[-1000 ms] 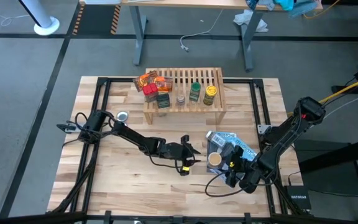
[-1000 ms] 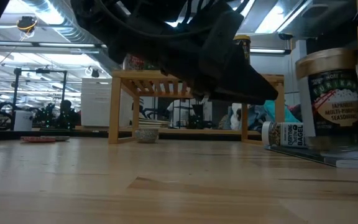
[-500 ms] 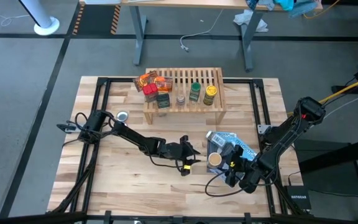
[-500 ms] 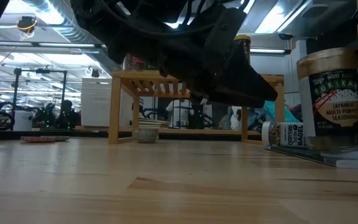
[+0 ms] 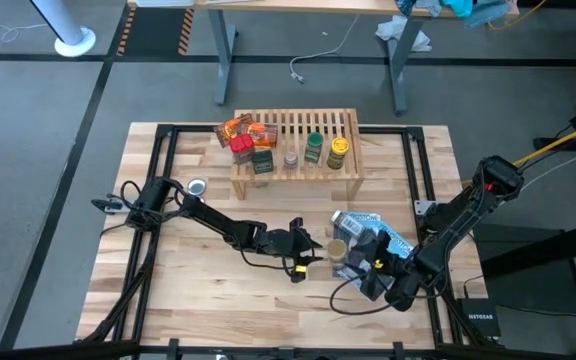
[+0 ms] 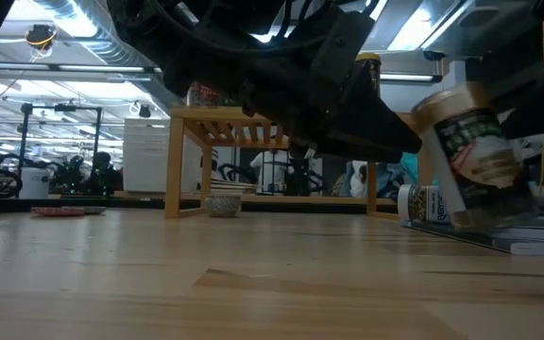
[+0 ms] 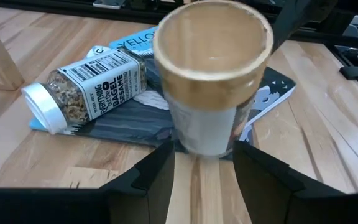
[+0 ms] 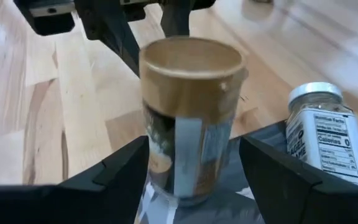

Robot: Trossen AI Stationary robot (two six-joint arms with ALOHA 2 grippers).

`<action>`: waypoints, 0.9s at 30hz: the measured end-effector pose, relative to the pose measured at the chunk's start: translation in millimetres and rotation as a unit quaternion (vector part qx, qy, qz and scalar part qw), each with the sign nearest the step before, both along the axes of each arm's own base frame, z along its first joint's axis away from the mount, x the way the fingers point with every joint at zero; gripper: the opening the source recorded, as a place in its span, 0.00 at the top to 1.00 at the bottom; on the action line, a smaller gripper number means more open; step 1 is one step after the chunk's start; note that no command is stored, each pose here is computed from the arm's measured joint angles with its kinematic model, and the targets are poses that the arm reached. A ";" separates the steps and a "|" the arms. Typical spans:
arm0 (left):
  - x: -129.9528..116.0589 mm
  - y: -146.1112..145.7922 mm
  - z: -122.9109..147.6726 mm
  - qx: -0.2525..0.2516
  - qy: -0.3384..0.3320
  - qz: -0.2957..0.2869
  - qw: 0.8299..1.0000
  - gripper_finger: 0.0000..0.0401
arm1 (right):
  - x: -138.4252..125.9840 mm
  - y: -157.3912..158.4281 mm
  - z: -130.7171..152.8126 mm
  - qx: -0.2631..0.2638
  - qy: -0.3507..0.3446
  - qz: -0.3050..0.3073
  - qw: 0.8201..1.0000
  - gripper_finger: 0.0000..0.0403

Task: Shelf spices
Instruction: Put the gold seasoning bottle on the shelf

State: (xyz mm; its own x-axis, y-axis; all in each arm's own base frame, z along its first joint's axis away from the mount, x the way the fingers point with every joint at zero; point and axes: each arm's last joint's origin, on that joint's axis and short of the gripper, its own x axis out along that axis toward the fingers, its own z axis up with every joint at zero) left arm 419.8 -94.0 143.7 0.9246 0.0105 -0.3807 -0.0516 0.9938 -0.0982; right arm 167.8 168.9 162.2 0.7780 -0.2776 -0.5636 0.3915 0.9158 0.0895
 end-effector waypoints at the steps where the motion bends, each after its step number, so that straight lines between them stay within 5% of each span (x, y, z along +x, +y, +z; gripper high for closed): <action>1: 0.0 0.0 0.0 0.000 0.000 0.000 1.000 0.61 | 0.0 0.1 0.0 0.000 0.001 0.001 1.000 0.36; 27: -0.1 -0.1 -0.1 0.000 0.000 0.000 1.000 0.61 | 1.1 2.4 0.2 0.027 0.005 0.007 1.000 0.33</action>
State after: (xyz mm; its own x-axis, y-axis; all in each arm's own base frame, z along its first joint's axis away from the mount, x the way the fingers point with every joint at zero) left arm 419.8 -94.1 143.7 0.9246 0.0103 -0.3809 -0.0515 0.9938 -0.0981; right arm 168.8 171.3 162.4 0.7757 -0.2355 -0.5855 0.3791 0.9156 0.1339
